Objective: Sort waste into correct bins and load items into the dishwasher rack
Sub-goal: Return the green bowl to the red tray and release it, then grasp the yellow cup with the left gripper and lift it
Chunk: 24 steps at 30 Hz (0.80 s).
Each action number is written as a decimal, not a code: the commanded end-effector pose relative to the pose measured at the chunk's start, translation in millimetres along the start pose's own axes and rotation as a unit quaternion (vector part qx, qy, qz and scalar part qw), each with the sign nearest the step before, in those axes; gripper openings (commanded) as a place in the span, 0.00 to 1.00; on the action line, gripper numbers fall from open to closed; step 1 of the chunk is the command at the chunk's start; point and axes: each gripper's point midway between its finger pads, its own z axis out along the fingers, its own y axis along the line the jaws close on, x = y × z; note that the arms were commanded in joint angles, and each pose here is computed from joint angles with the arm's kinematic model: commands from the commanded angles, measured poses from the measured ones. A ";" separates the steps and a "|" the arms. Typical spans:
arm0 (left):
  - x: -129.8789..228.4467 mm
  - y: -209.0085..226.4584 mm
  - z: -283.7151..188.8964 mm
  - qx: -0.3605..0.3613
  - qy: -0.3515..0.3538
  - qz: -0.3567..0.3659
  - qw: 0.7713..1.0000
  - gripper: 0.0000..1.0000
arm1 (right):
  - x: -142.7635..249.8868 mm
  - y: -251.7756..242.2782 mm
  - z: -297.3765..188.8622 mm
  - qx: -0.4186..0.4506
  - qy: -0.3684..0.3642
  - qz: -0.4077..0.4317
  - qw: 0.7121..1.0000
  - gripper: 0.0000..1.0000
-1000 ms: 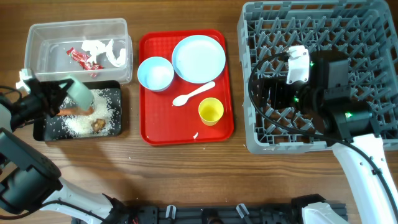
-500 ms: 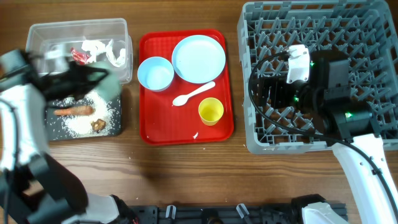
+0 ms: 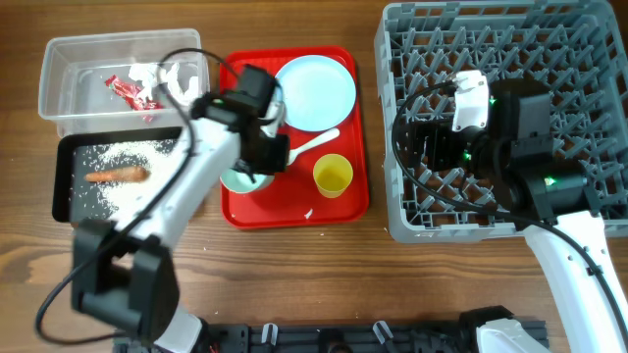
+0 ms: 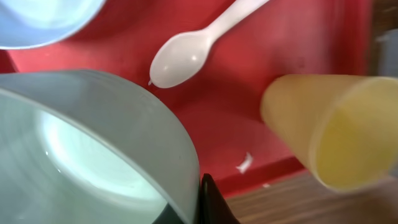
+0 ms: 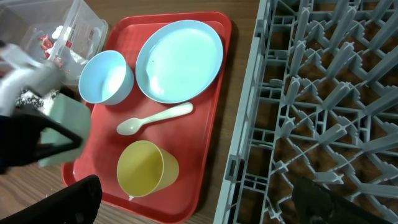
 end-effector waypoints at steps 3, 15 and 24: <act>9.2 3.7 35.1 -0.061 0.036 -0.022 0.997 0.04 | -7.0 2.6 -2.3 -0.003 -0.008 0.002 1.000 1.00; 9.8 -11.1 38.7 -0.030 0.040 -0.017 0.999 0.34 | -8.3 2.7 -2.3 -0.003 -0.011 0.002 1.000 1.00; -31.6 -44.5 6.2 0.050 -0.016 -0.013 0.999 0.45 | -10.5 2.9 -1.8 -0.004 -0.015 0.002 1.000 1.00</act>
